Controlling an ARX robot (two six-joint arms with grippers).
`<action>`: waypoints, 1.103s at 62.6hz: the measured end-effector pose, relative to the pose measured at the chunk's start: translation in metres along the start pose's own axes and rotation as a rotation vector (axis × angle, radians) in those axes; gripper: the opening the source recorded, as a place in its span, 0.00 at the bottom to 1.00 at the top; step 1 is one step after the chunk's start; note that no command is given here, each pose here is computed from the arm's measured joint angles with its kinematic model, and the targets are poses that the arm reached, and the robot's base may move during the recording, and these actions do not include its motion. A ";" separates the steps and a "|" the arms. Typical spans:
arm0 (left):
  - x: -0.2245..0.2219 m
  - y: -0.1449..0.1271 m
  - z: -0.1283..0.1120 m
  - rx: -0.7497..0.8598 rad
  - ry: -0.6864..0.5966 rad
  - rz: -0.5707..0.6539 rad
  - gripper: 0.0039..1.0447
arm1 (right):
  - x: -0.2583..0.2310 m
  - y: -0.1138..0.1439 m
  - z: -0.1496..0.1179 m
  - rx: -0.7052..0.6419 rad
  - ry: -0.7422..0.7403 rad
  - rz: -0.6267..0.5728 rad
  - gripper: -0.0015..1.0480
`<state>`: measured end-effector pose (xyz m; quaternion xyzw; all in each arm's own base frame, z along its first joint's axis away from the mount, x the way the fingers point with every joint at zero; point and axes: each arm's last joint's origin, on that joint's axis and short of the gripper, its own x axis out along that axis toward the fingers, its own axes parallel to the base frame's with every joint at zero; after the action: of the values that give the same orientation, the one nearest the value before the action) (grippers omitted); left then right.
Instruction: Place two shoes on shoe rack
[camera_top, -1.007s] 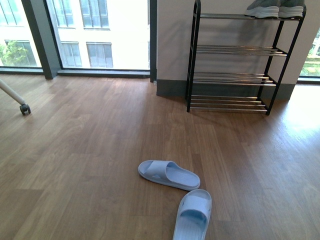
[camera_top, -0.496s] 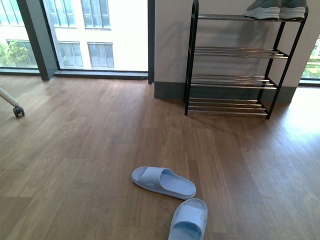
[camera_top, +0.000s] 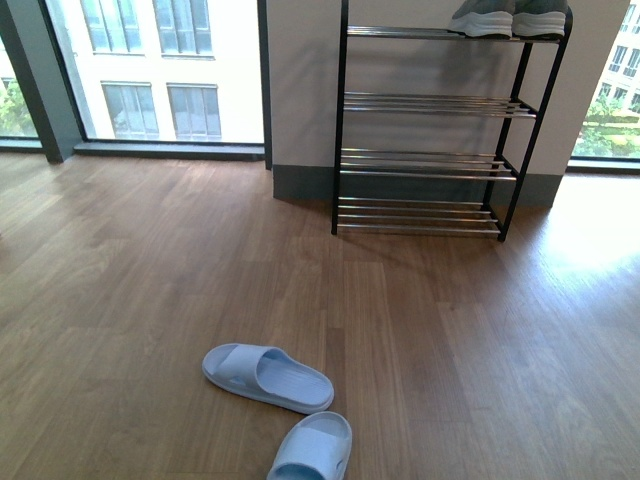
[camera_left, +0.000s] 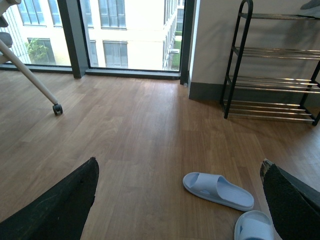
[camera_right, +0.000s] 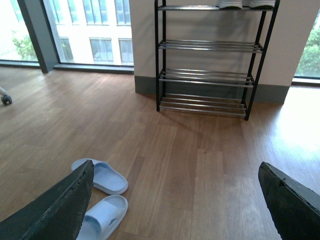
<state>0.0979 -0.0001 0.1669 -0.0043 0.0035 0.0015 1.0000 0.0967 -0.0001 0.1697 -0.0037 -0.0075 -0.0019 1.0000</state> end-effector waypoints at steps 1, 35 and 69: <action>0.000 0.000 -0.001 -0.011 0.033 0.020 0.91 | 0.000 0.000 0.000 0.000 0.000 0.000 0.91; 0.098 -0.059 -0.022 -0.107 0.694 -0.247 0.91 | 0.000 0.000 0.000 0.000 0.000 0.002 0.91; 0.176 -0.108 -0.080 0.038 0.961 -0.400 0.91 | 0.000 0.000 0.000 0.000 0.000 0.002 0.91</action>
<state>0.2733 -0.1079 0.0865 0.0129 0.4612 -0.1917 0.8662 0.0967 -0.0001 0.1697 -0.0037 -0.0075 -0.0008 1.0000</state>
